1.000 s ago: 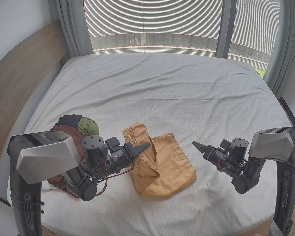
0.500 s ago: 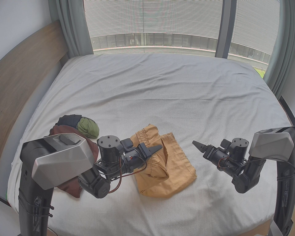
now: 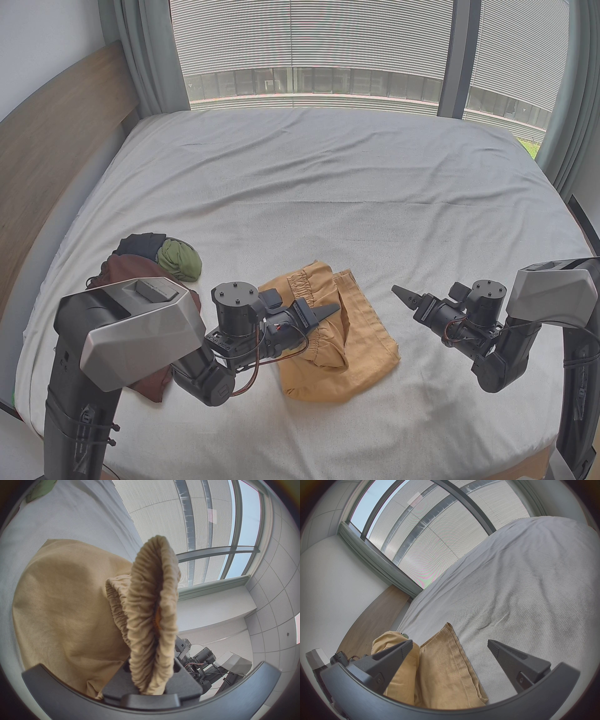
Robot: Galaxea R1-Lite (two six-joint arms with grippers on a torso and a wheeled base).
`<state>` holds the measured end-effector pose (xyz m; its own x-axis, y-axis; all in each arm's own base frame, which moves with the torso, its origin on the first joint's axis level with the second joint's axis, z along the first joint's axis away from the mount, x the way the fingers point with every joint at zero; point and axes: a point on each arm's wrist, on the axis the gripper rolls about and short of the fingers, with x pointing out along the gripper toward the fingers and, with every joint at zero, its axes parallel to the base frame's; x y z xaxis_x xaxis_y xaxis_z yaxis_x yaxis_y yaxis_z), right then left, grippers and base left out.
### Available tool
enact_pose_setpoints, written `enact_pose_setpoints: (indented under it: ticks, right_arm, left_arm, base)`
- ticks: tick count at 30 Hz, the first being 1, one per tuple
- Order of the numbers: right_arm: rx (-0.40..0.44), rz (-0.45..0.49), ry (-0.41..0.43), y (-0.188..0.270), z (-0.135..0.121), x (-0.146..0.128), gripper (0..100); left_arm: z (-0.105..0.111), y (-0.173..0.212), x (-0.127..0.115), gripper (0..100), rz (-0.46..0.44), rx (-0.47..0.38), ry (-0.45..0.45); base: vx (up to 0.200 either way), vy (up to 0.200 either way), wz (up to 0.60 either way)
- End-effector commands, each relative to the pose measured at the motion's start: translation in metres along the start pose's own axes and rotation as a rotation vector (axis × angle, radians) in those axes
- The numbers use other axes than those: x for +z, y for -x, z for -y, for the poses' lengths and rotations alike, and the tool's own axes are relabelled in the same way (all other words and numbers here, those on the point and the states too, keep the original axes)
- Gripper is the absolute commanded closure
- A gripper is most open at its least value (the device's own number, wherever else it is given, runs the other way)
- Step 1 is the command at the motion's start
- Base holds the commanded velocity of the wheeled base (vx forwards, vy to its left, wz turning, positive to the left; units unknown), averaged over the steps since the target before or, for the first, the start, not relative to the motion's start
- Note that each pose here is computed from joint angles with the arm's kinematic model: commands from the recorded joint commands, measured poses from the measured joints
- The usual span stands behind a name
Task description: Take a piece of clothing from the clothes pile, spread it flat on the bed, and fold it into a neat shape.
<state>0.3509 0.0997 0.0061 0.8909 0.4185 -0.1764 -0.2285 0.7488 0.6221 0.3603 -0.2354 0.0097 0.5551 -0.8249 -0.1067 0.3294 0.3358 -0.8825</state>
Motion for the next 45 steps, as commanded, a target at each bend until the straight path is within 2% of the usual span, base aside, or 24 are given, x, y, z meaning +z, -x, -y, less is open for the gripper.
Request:
enact_pose_setpoints:
  ticks: [1, 21, 22, 32, 36, 39, 45]
  right_arm:
    - [0.002, -0.001, 0.000, 0.000, -0.001, 0.000, 0]
    - [0.003, 0.000, 0.000, 0.000, 0.000, 0.000, 0]
    - [0.003, 0.000, 0.000, 0.000, 0.000, 0.000, 0]
    - [0.002, -0.001, 0.000, 0.000, 0.000, 0.000, 0]
    - [-0.001, -0.005, -0.001, 0.000, 0.001, -0.001, 0]
    - [-0.004, -0.009, 0.000, 0.000, 0.001, -0.002, 0]
    - [-0.011, -0.021, -0.002, 0.001, 0.003, -0.005, 0]
  left_arm:
    - [0.000, -0.003, -0.002, 100, -0.005, -0.003, 0.000]
    - [0.000, -0.016, -0.011, 100, -0.040, 0.006, 0.007]
    - [0.001, -0.016, -0.011, 0, -0.038, 0.006, 0.006]
    - [0.001, -0.020, -0.010, 0, -0.016, 0.001, -0.001]
    - [-0.001, -0.015, -0.007, 0, 0.013, 0.027, -0.009]
    - [-0.004, 0.000, 0.004, 0, 0.038, 0.057, -0.022]
    - [0.003, 0.034, 0.018, 0, 0.055, 0.091, -0.056]
  base:
    - [0.000, 0.000, 0.00]
    - [0.000, 0.000, 0.00]
    - [0.000, 0.000, 0.00]
    - [0.000, 0.000, 0.00]
    - [0.000, 0.000, 0.00]
    - [0.000, 0.000, 0.00]
    - [0.000, 0.000, 0.00]
